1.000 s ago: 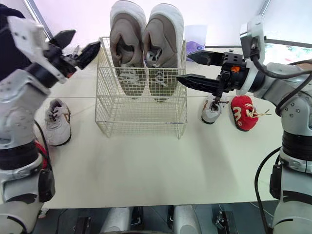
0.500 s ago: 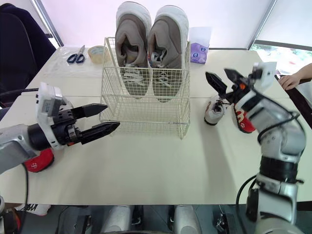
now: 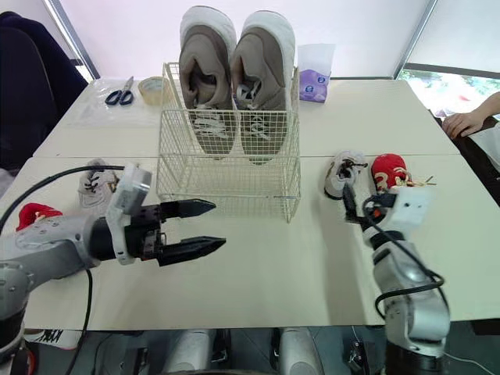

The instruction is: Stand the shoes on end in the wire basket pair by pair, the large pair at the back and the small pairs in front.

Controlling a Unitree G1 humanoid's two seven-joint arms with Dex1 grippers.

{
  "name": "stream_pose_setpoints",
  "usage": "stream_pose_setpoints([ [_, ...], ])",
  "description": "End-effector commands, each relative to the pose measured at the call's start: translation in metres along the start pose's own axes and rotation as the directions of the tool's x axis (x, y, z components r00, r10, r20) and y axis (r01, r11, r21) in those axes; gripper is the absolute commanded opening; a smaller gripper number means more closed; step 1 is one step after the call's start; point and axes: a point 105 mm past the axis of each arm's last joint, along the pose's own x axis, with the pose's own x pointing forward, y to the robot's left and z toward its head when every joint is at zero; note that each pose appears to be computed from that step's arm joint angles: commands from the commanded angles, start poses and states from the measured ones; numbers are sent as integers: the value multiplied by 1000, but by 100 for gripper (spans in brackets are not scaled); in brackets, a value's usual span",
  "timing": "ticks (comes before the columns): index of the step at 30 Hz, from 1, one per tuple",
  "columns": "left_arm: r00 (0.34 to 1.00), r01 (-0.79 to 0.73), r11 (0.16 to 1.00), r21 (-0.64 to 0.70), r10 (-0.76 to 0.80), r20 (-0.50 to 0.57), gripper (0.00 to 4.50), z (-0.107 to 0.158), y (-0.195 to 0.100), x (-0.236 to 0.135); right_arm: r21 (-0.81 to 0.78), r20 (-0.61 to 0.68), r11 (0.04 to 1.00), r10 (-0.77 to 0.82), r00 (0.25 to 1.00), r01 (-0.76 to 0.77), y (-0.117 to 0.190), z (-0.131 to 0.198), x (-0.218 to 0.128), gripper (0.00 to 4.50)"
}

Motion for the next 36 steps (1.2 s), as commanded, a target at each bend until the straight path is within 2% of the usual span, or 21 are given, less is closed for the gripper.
stream_pose_setpoints([
  [1,1000,9,999,54,-8,-18,445,1,-5,0,12,20,1000,-4,1000,4,12,-5,7,450],
  [6,998,-44,997,60,47,-49,445,-9,0,0,-1,-17,999,-49,999,49,14,-30,25,450],
  [18,996,-78,995,64,80,-27,445,-11,-4,1,1,-26,974,-228,973,228,-5,-50,82,450],
  [21,995,-88,994,68,90,-30,450,-11,-4,-1,-17,-23,975,-223,974,223,-3,-53,83,361],
  [23,995,-95,993,70,97,-30,450,-11,-2,-2,-23,-27,976,-216,976,216,-1,-55,81,265],
  [25,995,-98,993,72,100,-23,450,-10,-1,-2,-29,-30,979,-205,978,204,-1,-56,79,189],
  [26,995,-98,993,70,99,-13,450,-8,-1,-2,-36,-27,978,-205,978,204,-3,-55,78,165],
  [27,995,-99,993,68,99,-1,450,-5,0,-3,-40,-17,977,-209,978,209,-5,-51,77,165],
  [29,994,-100,994,53,97,54,450,7,2,-6,-62,76,974,-211,974,216,-19,-23,77,165],
  [32,984,-108,993,39,102,146,450,35,9,-19,-108,322,976,-145,936,189,-44,67,78,165],
  [36,951,-219,974,51,201,235,450,66,35,-33,-49,512,989,-98,853,143,-84,174,73,165],
])
